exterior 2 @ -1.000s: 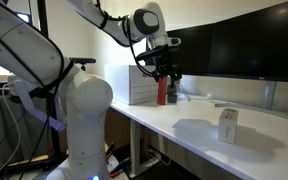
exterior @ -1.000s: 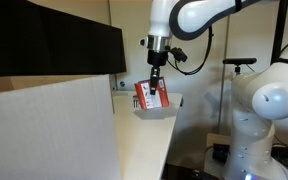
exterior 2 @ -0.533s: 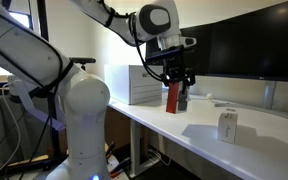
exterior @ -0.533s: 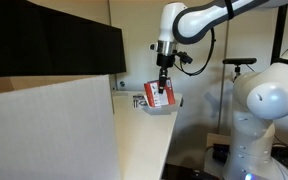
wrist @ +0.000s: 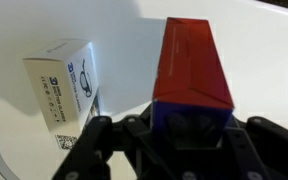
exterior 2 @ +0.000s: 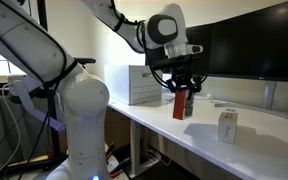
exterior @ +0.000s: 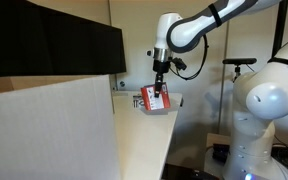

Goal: Remove the boxes from the storage box

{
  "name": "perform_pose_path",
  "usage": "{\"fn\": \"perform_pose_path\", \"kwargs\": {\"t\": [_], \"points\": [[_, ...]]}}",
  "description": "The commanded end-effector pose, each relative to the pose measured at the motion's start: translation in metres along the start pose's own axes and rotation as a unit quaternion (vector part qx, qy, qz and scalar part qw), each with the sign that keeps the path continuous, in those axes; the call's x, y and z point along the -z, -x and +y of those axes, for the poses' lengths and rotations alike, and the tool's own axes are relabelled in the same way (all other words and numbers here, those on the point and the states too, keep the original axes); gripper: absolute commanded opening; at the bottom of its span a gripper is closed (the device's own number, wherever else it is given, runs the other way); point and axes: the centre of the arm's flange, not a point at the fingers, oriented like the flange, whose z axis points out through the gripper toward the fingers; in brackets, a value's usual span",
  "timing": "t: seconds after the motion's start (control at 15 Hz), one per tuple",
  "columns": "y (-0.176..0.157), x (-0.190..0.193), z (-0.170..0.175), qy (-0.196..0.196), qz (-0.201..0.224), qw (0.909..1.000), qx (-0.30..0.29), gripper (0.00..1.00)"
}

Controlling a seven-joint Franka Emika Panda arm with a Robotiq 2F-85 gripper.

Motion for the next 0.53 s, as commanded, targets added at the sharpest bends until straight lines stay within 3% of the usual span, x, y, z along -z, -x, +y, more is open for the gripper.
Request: {"fn": "perform_pose_path", "kwargs": {"t": [0.0, 0.47], "points": [[-0.010, -0.020, 0.024, 0.022, -0.007, 0.9997, 0.003, 0.17], [-0.012, -0.035, 0.054, 0.035, -0.030, 0.9988, -0.015, 0.17]]}}
